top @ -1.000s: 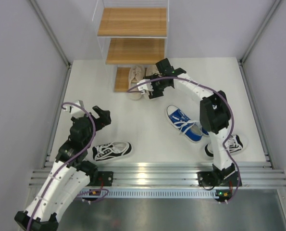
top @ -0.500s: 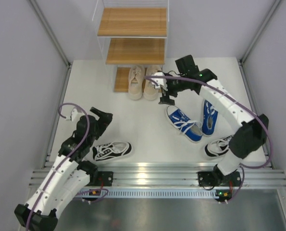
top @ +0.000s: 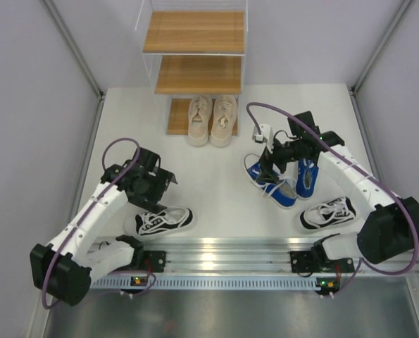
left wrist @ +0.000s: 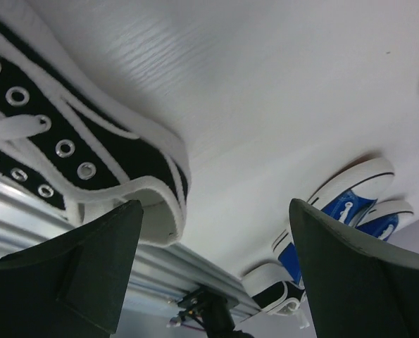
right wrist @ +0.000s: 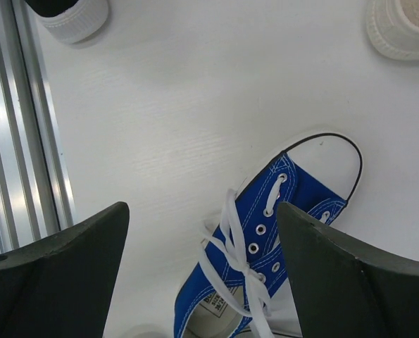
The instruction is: Place and organize the shoes onto the shoe shelf
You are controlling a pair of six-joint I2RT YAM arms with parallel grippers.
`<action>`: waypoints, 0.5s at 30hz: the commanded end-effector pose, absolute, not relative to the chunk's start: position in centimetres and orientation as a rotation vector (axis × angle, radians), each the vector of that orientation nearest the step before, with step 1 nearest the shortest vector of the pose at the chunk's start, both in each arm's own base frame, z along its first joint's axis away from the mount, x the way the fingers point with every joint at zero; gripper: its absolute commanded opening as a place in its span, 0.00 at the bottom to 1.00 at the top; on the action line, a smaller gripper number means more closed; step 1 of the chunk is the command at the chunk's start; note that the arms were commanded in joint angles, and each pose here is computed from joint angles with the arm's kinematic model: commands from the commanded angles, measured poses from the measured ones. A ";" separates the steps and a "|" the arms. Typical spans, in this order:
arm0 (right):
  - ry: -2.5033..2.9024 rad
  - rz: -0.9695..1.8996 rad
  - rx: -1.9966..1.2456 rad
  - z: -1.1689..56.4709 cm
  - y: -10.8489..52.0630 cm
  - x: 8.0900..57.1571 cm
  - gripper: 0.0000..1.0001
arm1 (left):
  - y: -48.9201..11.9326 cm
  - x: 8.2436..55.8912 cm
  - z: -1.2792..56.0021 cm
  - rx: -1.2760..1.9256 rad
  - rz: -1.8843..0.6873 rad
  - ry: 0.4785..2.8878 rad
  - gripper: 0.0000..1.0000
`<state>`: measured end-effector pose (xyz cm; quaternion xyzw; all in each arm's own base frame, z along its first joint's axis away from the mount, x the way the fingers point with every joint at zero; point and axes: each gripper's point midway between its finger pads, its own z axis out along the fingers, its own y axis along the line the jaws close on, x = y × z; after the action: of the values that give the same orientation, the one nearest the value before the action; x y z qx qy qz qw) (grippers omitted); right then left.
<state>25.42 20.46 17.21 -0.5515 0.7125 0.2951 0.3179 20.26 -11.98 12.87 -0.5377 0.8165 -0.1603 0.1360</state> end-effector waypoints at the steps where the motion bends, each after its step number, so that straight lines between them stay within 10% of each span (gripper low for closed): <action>1: 1.788 0.793 -1.390 19.6 21.0 25.7 0.85 | -12.4 16.9 13.5 -1.689 -0.376 2.505 0.91; 9: 1.794 0.807 -1.373 19.5 20.8 25.6 0.85 | -11.7 15.8 9.5 -1.717 -0.191 2.586 0.90; 15: 1.775 0.825 -1.366 20.5 21.0 25.5 0.83 | -11.1 20.3 7.0 -1.600 -0.199 2.461 0.60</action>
<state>25.25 20.58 17.94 -0.5308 0.7147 0.3135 0.3304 16.77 -11.43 7.33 -0.5461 0.8358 -0.0475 0.0310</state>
